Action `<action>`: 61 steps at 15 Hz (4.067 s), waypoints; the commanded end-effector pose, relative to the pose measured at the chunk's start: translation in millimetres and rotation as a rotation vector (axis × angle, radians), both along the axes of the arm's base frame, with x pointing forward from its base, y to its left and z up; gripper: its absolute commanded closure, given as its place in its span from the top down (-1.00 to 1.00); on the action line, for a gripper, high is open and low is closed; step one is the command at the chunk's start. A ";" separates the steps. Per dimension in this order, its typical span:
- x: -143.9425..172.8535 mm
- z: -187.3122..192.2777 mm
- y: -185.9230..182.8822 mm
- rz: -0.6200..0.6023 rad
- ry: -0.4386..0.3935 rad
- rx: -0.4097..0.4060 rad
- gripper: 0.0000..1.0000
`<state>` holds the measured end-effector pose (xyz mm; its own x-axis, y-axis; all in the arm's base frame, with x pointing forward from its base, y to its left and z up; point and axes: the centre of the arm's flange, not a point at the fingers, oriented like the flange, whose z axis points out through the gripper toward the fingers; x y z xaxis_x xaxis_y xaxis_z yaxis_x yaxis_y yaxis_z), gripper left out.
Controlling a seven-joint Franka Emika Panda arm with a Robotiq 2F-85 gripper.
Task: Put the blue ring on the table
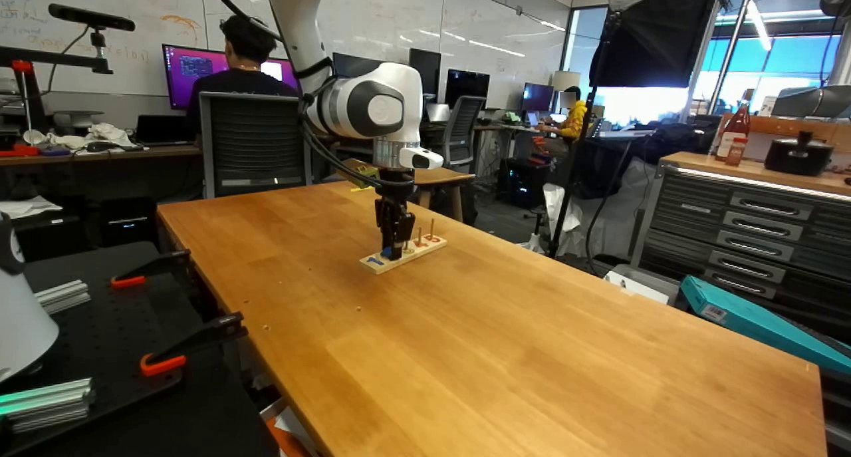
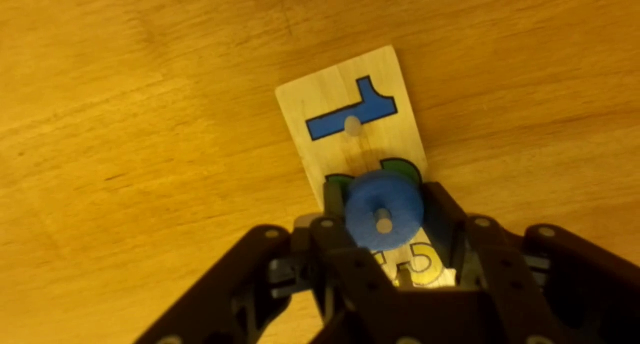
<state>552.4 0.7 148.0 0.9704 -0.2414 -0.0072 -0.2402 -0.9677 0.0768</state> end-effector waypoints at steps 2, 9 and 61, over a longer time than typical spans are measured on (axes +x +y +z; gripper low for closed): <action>-0.7 18.8 8.0 -0.015 -0.005 0.031 -0.60; -10.0 55.2 32.4 0.010 -0.021 0.062 -0.59; 46.5 38.5 -78.4 -0.302 -0.010 -0.005 -0.59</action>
<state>592.8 -42.7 198.3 0.8650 -0.5003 -0.0379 -0.4986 -0.8656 0.0461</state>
